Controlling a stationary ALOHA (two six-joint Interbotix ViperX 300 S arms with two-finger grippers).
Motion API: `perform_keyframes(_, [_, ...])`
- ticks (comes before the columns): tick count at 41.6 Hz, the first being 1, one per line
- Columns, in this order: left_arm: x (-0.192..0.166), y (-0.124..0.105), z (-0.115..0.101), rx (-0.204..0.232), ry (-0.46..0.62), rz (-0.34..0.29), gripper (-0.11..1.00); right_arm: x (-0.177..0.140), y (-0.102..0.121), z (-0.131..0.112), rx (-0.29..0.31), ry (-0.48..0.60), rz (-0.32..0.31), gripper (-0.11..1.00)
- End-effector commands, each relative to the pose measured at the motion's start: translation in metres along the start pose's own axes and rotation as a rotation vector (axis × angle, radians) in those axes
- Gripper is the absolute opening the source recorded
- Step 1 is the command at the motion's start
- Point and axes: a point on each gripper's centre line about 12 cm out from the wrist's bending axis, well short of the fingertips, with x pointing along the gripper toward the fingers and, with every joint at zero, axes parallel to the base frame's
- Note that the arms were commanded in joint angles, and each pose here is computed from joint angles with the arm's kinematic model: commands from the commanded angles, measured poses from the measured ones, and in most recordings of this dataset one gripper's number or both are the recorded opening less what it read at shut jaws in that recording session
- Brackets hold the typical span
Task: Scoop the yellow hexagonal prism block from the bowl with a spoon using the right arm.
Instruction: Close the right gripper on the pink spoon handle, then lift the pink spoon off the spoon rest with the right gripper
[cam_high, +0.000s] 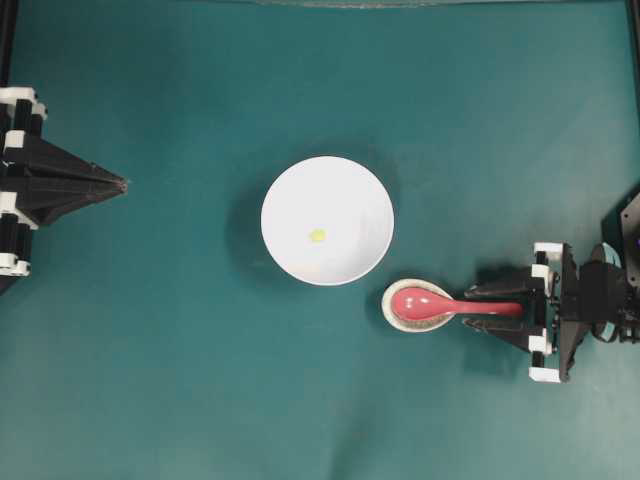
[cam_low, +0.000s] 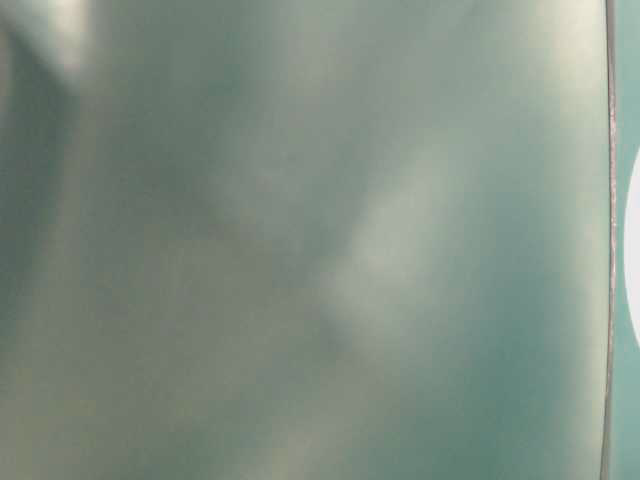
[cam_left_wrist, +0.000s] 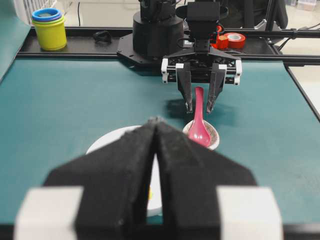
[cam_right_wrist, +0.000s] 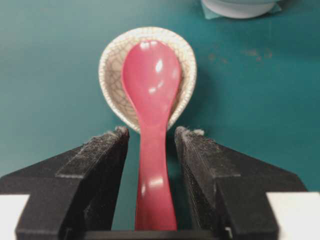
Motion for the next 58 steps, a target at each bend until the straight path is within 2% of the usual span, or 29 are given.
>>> perform_keyframes(1, [0.002,0.000,0.006,0.003,-0.015,0.001,0.00,-0.001,0.002,0.002,0.011,-0.003,0.005,0.51])
perform_keyframes(10, [0.002,0.000,0.007,0.005,-0.018,0.001,0.00,0.000,0.003,0.002,0.012,-0.002,0.006,0.51])
perform_keyframes(14, [0.002,0.000,0.007,0.005,-0.017,0.001,0.00,0.001,0.004,0.003,0.015,-0.006,0.008,0.47])
perform_keyframes(21, [0.002,0.000,0.007,0.005,-0.017,0.001,0.00,0.001,0.005,0.003,0.016,-0.007,0.011,0.22])
perform_keyframes(32, [0.002,0.000,0.008,0.006,-0.020,0.001,0.00,-0.002,0.004,0.014,0.043,-0.037,0.019,0.22])
perform_keyframes(45, [0.001,0.000,0.009,0.009,-0.026,0.002,0.00,-0.011,-0.006,0.052,0.112,-0.094,0.015,0.22])
perform_keyframes(58, [0.000,0.000,0.012,0.011,-0.038,0.001,0.00,-0.008,-0.020,0.100,0.194,-0.013,0.017,0.22])
